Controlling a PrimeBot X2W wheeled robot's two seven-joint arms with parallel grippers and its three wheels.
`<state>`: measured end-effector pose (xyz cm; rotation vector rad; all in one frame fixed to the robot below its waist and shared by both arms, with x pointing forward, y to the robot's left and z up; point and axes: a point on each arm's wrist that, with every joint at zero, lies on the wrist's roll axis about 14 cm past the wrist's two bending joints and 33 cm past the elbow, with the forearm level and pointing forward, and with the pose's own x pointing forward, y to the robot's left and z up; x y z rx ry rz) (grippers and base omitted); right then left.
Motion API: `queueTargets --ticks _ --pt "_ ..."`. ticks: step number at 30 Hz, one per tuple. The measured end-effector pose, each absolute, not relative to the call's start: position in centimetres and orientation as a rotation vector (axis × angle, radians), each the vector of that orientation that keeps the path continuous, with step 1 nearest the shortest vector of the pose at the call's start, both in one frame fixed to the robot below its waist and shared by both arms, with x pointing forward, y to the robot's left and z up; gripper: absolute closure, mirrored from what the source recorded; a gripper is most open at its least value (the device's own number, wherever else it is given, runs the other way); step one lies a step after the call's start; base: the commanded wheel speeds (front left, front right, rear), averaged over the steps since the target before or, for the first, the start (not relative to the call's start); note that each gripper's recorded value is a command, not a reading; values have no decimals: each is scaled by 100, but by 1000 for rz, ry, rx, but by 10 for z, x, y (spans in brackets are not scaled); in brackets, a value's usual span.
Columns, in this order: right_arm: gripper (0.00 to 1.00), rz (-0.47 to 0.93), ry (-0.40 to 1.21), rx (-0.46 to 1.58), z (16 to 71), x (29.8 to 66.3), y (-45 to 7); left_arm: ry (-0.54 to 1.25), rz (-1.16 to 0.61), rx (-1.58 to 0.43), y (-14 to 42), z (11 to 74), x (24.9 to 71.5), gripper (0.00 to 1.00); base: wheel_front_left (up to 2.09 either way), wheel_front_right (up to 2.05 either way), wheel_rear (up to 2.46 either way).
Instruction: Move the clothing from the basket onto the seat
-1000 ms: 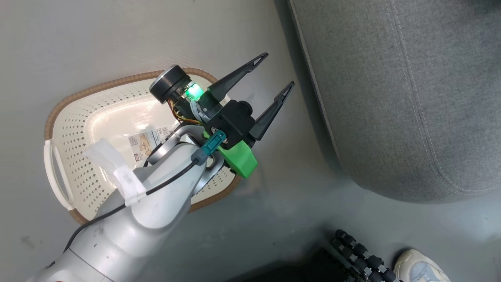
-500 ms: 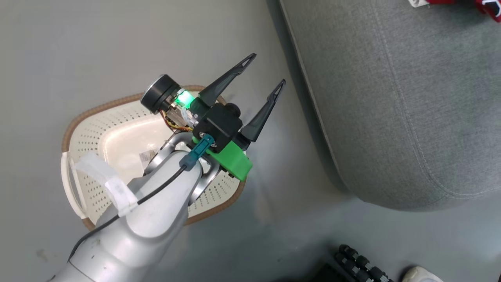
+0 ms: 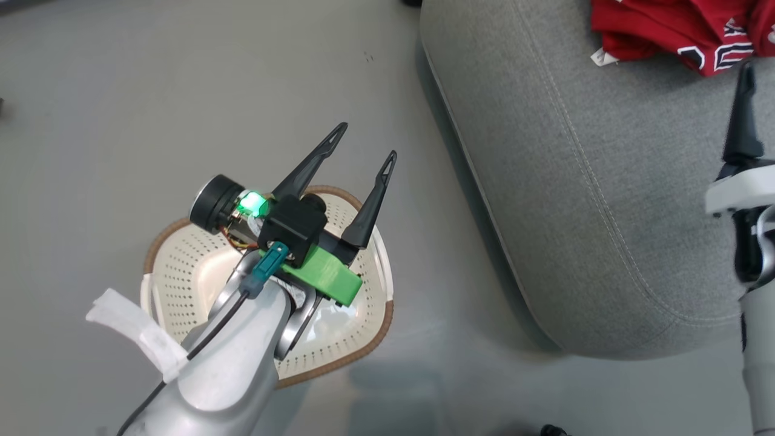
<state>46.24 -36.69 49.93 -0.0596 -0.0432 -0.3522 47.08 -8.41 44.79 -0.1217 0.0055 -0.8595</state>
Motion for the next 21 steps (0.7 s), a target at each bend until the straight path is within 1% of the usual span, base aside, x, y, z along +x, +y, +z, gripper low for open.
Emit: queueTargets --ticks 3,4,9,14,21 --pt "0 -303 -76 -36 508 460 -345 -9 -805 -126 -71 459 470 0 0 0 0" --pt "0 -272 -98 -20 513 459 -331 -15 -767 -131 -61 465 470 0 0 0 0" --pt "0 -190 -149 30 525 464 -294 -27 -644 -136 -26 476 472 0 0 0 0" --pt "0 -110 -185 63 535 470 -261 -46 -508 -145 15 486 475 0 0 0 0" --pt "0 -9 -223 97 547 472 -219 -71 -352 -146 65 498 468 0 0 0 0"
